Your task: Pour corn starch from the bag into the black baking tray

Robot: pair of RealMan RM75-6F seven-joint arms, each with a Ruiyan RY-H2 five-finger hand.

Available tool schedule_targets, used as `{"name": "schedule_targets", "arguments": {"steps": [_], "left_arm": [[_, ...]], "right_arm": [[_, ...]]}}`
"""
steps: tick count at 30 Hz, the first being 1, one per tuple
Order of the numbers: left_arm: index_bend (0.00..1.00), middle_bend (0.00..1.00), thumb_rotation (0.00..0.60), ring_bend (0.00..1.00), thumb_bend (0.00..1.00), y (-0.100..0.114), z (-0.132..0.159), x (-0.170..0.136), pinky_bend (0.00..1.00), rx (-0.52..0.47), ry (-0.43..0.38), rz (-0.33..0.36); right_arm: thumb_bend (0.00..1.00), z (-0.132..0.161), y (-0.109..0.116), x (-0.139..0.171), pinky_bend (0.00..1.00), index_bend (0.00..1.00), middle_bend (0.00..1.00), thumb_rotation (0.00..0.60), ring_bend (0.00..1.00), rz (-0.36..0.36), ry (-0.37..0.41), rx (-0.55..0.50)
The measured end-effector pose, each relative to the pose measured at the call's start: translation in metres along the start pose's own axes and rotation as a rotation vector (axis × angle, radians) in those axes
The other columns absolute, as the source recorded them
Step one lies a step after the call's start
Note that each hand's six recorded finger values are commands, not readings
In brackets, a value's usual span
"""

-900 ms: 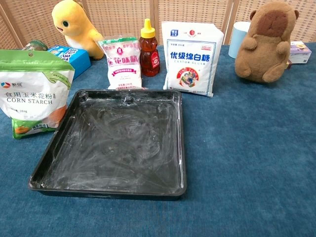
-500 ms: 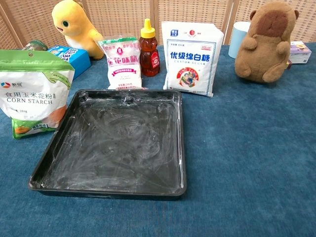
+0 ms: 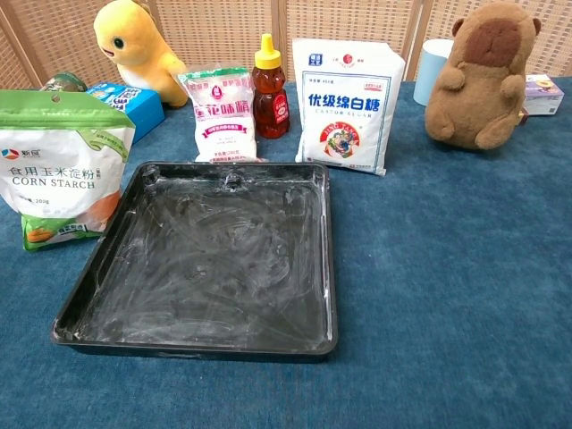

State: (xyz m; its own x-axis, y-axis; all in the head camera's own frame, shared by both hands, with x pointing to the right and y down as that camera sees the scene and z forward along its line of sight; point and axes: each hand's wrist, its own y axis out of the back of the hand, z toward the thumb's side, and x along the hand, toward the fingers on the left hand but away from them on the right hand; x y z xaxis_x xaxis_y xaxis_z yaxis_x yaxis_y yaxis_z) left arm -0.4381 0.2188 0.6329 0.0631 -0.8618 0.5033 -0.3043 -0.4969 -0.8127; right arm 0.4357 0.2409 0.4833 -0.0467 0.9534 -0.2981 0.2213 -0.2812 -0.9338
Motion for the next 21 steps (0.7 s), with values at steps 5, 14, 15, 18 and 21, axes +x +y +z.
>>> {"name": "schedule_targets", "arguments": {"steps": [5,14,15,18,21], "left_arm": [[0.00,0.02,0.600,0.04,0.03,-0.020,0.013,0.019,0.06,-0.037,0.000,-0.017],[0.00,0.02,0.600,0.04,0.03,-0.038,0.031,0.046,0.07,-0.049,0.004,-0.034],[0.00,0.02,0.600,0.05,0.03,-0.040,0.033,0.047,0.08,-0.050,0.003,-0.036],[0.00,0.02,0.600,0.05,0.03,-0.043,0.039,0.052,0.11,-0.051,-0.003,-0.042],[0.01,0.02,0.600,0.05,0.03,-0.048,0.046,0.056,0.12,-0.040,-0.012,-0.056]], "right_arm": [[0.04,-0.002,0.001,-0.001,0.00,0.07,0.00,0.600,0.01,-0.001,-0.004,-0.009],[0.04,-0.002,0.001,-0.002,0.00,0.07,0.00,0.600,0.01,0.000,-0.004,-0.018],[0.04,-0.002,0.001,-0.002,0.00,0.07,0.00,0.600,0.01,0.002,-0.004,-0.019],[0.04,-0.002,-0.001,-0.002,0.00,0.07,0.00,0.600,0.01,0.011,-0.003,-0.026],[0.04,-0.002,-0.001,-0.002,0.00,0.07,0.00,0.600,0.01,0.014,0.000,-0.024]]}}
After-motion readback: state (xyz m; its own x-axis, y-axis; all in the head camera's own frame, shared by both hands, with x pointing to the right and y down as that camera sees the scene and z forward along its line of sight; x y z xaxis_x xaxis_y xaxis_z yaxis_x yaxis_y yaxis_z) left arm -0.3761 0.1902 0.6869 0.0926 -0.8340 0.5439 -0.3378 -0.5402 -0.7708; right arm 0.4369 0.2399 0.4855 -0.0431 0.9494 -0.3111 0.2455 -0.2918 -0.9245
